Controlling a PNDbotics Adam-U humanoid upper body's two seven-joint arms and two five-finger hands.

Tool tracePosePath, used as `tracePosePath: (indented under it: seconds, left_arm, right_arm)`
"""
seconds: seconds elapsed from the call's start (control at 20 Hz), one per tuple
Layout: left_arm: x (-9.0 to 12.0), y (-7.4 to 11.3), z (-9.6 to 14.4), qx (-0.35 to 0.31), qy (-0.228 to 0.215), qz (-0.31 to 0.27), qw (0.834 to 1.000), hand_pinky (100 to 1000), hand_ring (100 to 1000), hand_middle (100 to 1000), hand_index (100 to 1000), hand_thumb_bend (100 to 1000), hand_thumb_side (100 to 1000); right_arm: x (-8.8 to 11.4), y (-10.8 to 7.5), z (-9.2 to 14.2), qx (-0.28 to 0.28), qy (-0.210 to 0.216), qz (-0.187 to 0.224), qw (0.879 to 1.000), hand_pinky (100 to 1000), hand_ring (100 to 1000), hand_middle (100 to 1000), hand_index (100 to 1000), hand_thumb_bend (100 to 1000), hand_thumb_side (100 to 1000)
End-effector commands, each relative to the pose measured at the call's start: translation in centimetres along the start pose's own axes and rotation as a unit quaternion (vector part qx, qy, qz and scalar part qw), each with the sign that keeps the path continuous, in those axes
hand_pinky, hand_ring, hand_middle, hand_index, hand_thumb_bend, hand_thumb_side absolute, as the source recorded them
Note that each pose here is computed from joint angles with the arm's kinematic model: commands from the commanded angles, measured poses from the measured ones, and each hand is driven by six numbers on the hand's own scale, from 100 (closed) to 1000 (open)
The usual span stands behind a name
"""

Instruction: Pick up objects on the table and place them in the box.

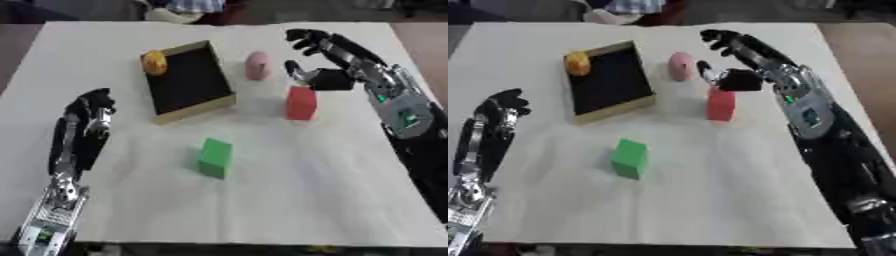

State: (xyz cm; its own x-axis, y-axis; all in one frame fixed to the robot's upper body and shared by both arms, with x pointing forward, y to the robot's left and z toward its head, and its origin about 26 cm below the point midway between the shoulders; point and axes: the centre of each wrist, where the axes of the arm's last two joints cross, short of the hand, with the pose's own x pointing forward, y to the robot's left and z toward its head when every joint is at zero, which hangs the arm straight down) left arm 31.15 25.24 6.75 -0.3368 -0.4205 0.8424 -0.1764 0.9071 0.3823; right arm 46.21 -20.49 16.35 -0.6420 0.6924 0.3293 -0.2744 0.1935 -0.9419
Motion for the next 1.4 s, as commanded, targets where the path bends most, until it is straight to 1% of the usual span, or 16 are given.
tracePosePath:
  seconds: [0.05,0.1,0.3,0.55,0.8,1.15,1.4]
  left_arm:
    - [0.3,0.4,-0.2,0.000,-0.007,-0.004,1.000,769,642,614,794,147,810]
    - [0.3,0.4,-0.2,0.000,-0.007,-0.004,1.000,769,642,614,794,147,810]
    - [0.2,0.4,-0.1,-0.001,-0.006,-0.004,1.000,769,642,614,795,147,811]
    - [0.1,0.4,-0.1,-0.002,-0.004,-0.004,1.000,770,643,614,795,147,812]
    - [0.1,0.4,-0.1,-0.002,-0.004,-0.004,1.000,770,643,615,796,147,811]
    - [0.1,0.3,0.0,-0.003,-0.003,-0.003,1.000,770,643,614,796,147,811]
    - [0.1,0.3,0.0,-0.002,-0.003,-0.004,1.000,770,642,614,796,146,812]
  right_arm:
    - [-1.0,-1.1,0.1,0.032,0.020,0.056,0.998,869,933,942,1000,274,553]
    - [-1.3,-1.1,0.0,0.039,0.026,0.065,0.997,874,941,946,1000,295,549]
    - [-2.2,-0.9,0.0,0.055,0.047,0.088,0.993,888,964,957,1000,334,542]
    - [-3.0,-1.0,0.2,0.063,0.067,0.108,0.990,896,978,966,1000,355,539]
    - [-3.7,-0.5,0.3,0.062,0.086,0.104,0.989,896,978,963,1000,352,540]
    - [-4.1,0.2,0.1,0.074,0.100,0.095,0.988,894,974,952,1000,343,550]
    - [-4.6,1.1,0.3,0.092,0.109,0.082,0.986,885,940,923,1000,327,589]
